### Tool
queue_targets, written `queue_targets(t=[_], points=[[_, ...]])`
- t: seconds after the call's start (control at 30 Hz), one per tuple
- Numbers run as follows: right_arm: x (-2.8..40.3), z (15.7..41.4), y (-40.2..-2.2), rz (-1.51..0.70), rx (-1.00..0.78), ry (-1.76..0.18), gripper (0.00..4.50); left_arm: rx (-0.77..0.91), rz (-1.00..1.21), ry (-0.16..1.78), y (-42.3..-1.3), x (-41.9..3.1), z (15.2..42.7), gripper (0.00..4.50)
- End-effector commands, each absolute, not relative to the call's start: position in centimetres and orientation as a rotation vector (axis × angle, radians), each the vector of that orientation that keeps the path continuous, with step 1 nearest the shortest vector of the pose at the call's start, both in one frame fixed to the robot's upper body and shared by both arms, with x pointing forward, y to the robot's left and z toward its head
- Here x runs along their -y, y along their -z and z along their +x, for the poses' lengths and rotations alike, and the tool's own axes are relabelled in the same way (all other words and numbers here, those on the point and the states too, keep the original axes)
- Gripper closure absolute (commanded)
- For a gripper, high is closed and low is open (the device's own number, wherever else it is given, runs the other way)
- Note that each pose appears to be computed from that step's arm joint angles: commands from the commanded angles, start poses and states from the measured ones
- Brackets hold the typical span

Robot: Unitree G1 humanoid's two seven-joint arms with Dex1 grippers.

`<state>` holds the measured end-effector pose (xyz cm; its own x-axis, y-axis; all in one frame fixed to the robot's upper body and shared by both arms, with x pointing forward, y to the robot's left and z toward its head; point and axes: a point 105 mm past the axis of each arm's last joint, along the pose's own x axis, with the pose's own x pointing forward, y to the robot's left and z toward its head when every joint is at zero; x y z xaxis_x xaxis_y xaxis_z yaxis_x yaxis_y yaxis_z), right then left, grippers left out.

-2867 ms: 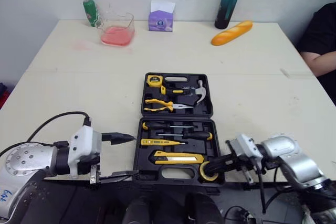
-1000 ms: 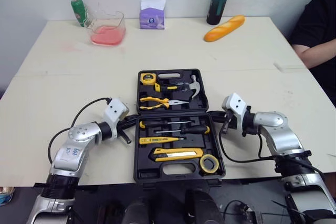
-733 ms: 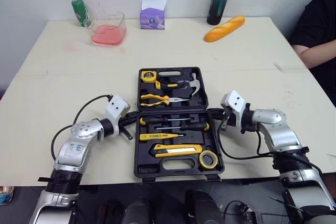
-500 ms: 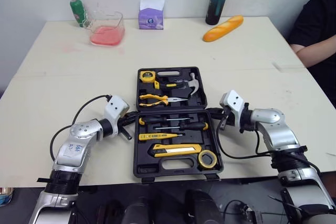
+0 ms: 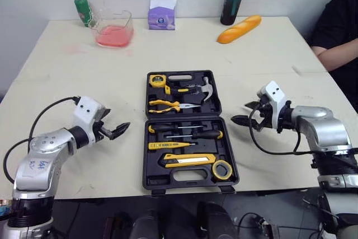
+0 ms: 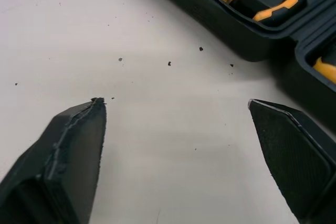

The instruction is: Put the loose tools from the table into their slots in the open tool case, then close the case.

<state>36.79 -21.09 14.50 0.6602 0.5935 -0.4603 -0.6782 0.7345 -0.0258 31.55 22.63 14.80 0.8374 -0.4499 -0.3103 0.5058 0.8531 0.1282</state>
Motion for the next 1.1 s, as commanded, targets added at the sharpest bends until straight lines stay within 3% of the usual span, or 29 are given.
queue_targets(t=[0.03,0.3,0.63,1.1], points=[[21.5,37.1,-17.4,-0.148,-0.555,-0.644,0.03,-0.239,0.093,0.559,-18.8,-21.4,32.0,0.00],[17.7,37.9,-20.5,0.019,-0.685,-0.677,0.03,-0.462,-0.133,0.502,-20.9,-18.9,36.1,0.00],[15.8,39.3,-20.2,0.002,-0.714,-0.625,0.03,-0.649,-0.049,0.508,-19.3,-17.4,37.0,0.00],[15.1,39.6,-19.2,-0.001,-0.710,-0.603,0.03,-0.717,-0.008,0.472,-17.1,-16.8,38.2,0.00]])
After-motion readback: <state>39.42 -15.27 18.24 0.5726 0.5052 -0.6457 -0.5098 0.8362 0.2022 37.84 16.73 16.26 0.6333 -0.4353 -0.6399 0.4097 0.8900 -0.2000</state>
